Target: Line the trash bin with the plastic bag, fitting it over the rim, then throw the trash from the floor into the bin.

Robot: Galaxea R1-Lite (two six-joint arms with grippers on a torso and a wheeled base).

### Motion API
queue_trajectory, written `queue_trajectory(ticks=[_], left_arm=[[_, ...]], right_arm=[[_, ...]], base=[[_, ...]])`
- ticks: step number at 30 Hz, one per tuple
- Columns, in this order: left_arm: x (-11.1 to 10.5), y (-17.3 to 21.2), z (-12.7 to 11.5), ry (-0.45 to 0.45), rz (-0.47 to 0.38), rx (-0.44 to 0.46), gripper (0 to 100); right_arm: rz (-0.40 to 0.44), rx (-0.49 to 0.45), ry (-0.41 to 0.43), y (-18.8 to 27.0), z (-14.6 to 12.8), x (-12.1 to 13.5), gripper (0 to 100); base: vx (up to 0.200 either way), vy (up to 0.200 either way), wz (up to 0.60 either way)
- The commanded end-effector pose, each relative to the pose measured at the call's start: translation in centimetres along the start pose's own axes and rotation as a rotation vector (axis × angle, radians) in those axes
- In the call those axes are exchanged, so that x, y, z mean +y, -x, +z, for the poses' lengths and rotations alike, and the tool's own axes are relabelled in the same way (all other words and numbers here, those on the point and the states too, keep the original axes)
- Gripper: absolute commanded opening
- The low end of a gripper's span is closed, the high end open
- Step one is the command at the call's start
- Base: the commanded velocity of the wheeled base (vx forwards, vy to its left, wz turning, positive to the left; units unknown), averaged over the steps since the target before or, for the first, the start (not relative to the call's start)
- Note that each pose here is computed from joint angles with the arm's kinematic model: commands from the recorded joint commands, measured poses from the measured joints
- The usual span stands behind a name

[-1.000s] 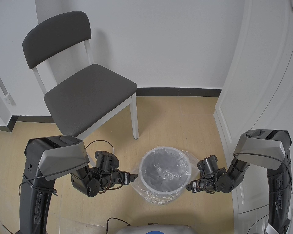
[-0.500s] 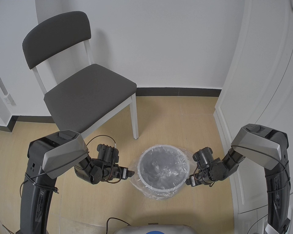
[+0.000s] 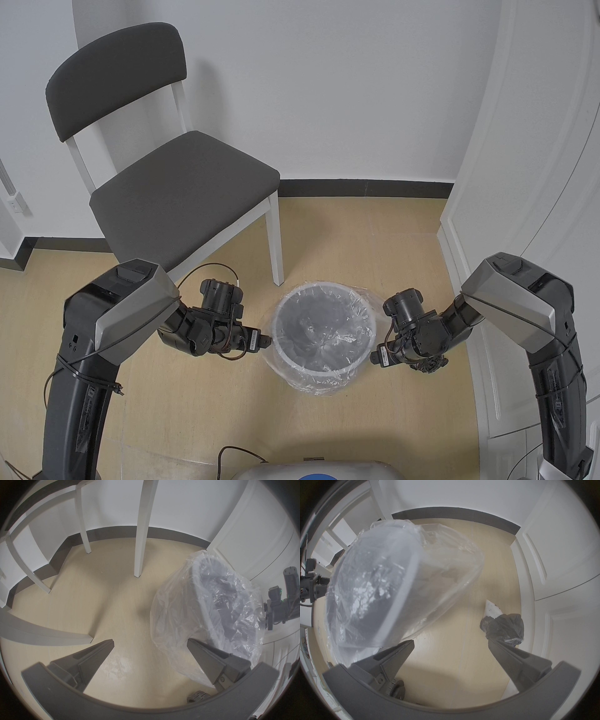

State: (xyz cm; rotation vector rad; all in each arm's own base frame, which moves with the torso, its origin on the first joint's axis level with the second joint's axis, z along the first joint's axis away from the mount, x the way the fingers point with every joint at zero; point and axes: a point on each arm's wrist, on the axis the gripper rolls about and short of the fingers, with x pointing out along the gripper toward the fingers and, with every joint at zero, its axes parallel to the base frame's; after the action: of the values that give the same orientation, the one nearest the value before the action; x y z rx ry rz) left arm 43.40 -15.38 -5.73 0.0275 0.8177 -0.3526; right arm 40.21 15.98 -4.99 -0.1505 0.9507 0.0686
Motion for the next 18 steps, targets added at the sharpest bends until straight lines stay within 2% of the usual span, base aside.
queue_trajectory(ticks=[1,2,3,5,6,8,12,15,18], left_arm=[[0.9,1.1,-0.9,0.01,0.015,0.03,100],[1.1,2.3,-1.0,0.017,0.014,0.032,100],[1.1,2.3,-1.0,0.017,0.014,0.032,100],[1.4,3.7,-1.5,0.026,0.015,0.021,100],[1.4,3.7,-1.5,0.026,0.015,0.019,100],[1.3,4.0,-2.3,0.021,0.01,-0.014,100],[1.0,4.7,-3.5,0.013,0.001,-0.057,100],[0.8,5.1,-4.5,0.007,-0.005,-0.076,100],[0.9,5.2,-5.0,0.007,-0.008,-0.113,100]], right_arm=[[-0.021,0.028,-0.017,2.2,-0.7,-2.2,100],[-0.014,0.011,-0.033,4.2,-0.6,-3.0,100],[-0.014,0.011,-0.033,4.2,-0.6,-3.0,100],[0.006,-0.064,-0.039,7.5,-0.3,-3.5,100],[0.009,-0.067,-0.037,7.6,-0.3,-3.5,100],[0.041,-0.146,-0.028,9.7,0.5,-3.0,100],[0.11,-0.232,-0.031,11.0,1.6,0.4,100],[0.143,-0.241,-0.039,10.4,2.1,2.7,100],[0.151,-0.246,-0.034,9.0,2.6,3.9,100]], base=[[0.0,0.0,0.0],[0.0,0.0,0.0],[0.0,0.0,0.0],[0.0,0.0,0.0],[0.0,0.0,0.0],[0.0,0.0,0.0],[0.0,0.0,0.0],[0.0,0.0,0.0],[0.0,0.0,0.0]])
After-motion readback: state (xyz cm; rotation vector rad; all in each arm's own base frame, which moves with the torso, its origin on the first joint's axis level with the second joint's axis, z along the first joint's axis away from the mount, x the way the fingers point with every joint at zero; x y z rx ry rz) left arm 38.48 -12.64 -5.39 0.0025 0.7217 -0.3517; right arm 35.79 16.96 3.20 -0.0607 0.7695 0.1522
